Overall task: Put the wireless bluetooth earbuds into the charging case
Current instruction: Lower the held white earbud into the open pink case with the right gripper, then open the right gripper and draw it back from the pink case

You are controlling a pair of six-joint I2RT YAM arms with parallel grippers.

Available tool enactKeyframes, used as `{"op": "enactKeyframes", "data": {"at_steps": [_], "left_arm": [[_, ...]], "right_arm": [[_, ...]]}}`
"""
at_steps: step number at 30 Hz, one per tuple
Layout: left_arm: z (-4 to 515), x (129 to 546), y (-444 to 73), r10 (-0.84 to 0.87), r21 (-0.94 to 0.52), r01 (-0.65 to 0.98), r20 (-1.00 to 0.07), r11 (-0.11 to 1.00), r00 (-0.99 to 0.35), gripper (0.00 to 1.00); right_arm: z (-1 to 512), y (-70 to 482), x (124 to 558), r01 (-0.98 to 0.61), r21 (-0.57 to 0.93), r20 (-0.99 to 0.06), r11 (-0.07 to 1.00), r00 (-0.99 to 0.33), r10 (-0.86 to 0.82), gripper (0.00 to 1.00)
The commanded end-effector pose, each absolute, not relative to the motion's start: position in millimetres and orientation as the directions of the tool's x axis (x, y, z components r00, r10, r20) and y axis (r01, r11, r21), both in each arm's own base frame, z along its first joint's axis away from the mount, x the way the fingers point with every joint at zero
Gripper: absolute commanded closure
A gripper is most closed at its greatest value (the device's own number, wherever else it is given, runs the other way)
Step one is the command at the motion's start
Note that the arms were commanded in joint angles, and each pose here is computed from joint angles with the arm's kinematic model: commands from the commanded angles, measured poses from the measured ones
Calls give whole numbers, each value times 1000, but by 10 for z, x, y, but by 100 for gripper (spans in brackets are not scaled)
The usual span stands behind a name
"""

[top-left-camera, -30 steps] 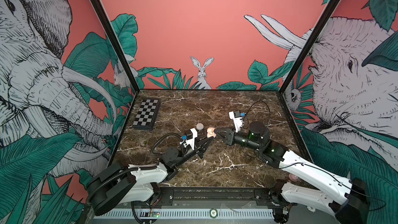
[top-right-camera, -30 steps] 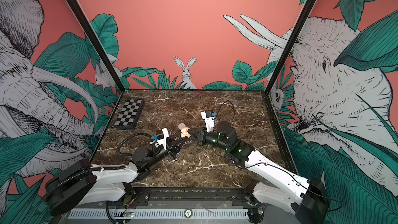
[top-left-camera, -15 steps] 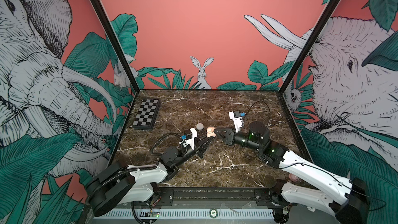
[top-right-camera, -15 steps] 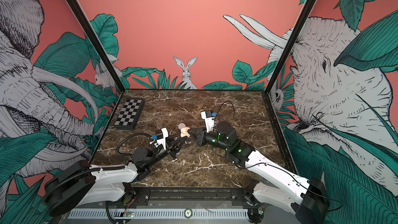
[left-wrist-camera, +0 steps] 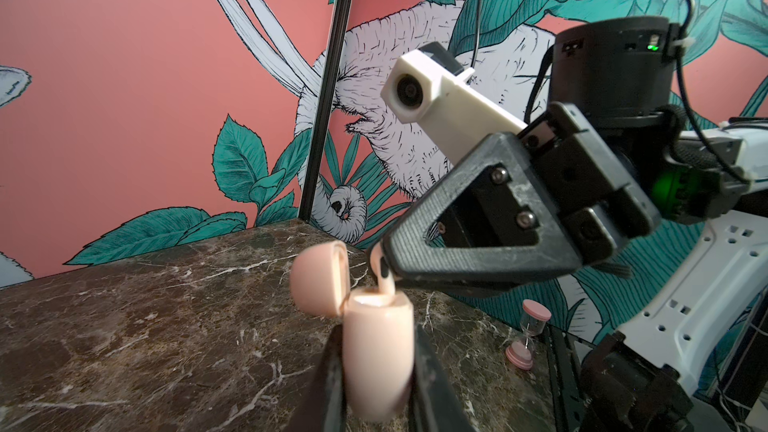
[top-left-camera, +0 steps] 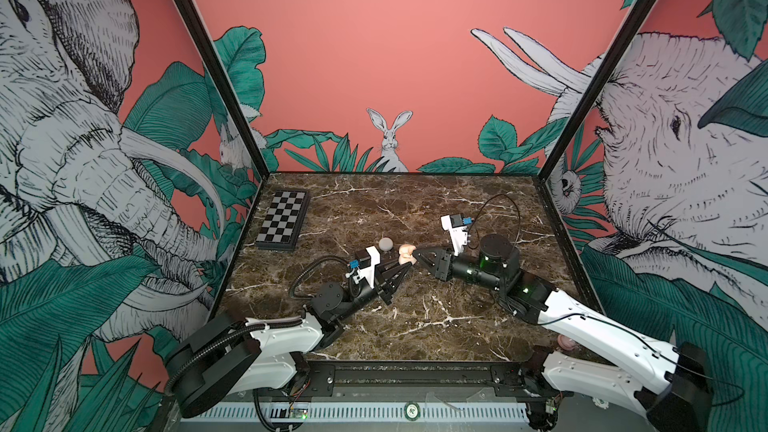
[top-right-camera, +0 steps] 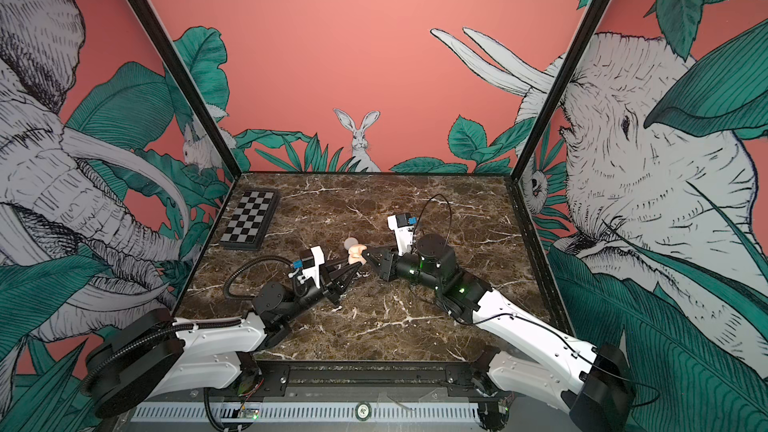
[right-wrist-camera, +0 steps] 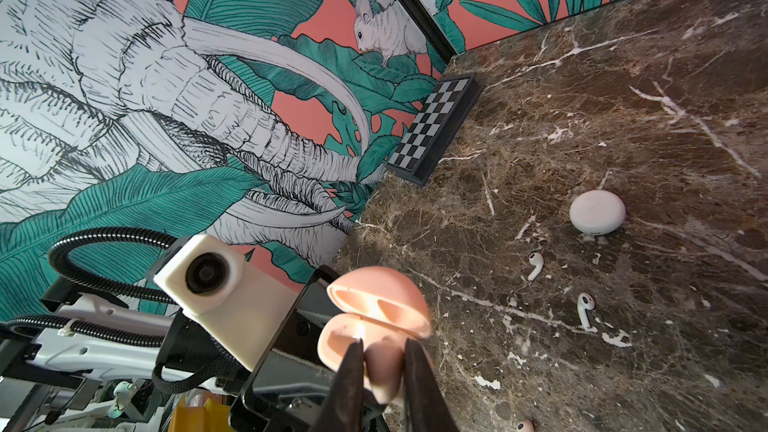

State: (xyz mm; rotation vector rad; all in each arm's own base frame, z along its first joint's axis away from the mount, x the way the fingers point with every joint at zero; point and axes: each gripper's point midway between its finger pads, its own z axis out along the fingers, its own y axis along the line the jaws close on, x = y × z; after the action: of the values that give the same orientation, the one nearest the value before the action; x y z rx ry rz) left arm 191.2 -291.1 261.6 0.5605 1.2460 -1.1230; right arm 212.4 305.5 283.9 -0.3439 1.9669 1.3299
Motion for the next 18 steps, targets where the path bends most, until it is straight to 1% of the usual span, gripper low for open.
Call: {"op": "enactKeyframes", "data": {"at_steps": [1, 8, 11, 16, 18], "left_arm": [[2916, 1864, -2883, -429, -208, 907, -903, 366, -34, 100], [2926, 1859, -2884, -431, -209, 908, -902, 362, -35, 100], [2922, 1860, -2887, -431, -210, 908, -902, 362, -37, 100], [2907, 1856, -2888, -426, -207, 909, -904, 362, -36, 100], [2899, 1850, -2890, -422, -202, 910, -906, 362, -33, 100]], "right_arm": [[3021, 3086, 2126, -610, 679, -716, 408, -674, 184, 80], [3025, 3070, 2123, -609, 679, -716, 411, -672, 189, 76], [3039, 3050, 2130, -608, 675, -720, 418, -665, 196, 73], [3092, 3006, 2128, -615, 661, -734, 430, -648, 200, 64], [3134, 2986, 2116, -624, 650, -744, 433, -638, 198, 59]]}}
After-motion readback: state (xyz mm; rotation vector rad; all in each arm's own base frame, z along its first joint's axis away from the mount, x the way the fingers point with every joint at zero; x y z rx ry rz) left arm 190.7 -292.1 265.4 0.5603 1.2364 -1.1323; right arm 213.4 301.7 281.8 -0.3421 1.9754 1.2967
